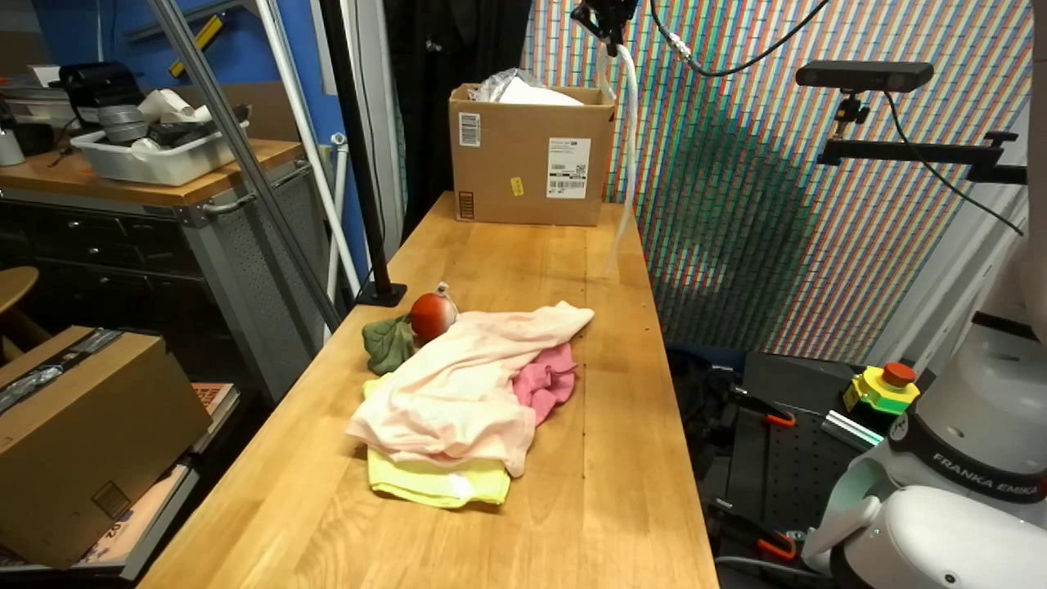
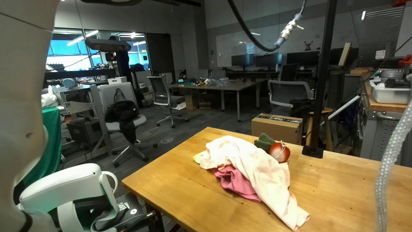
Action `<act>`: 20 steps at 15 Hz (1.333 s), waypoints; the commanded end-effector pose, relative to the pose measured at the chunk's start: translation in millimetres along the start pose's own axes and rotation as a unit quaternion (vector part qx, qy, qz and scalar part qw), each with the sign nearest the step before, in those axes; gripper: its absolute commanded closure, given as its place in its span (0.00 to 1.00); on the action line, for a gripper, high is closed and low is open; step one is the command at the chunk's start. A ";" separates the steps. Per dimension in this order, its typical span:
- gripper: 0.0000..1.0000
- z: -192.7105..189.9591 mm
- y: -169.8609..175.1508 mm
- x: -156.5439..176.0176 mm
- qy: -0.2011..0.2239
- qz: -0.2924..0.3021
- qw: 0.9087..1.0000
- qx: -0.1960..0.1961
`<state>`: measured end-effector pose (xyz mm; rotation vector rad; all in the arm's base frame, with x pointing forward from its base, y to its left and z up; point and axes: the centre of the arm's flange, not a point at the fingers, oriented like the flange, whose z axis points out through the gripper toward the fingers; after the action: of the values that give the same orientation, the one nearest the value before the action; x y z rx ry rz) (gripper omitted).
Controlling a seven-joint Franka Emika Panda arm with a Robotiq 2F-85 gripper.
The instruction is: Move the white rope and radish to the right, move the peach shirt forwards, move the yellow towel and pink shirt to the left
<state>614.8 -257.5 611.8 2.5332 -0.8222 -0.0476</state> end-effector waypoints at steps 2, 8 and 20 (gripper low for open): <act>0.97 -20.7 2.5 45.0 0.014 -0.012 1.000 0.021; 0.97 -19.9 11.1 49.2 0.042 -0.077 0.993 0.081; 0.01 -1.5 23.1 27.9 0.024 -0.162 0.984 0.072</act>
<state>630.5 -285.3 617.8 2.7642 -0.4358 -0.0192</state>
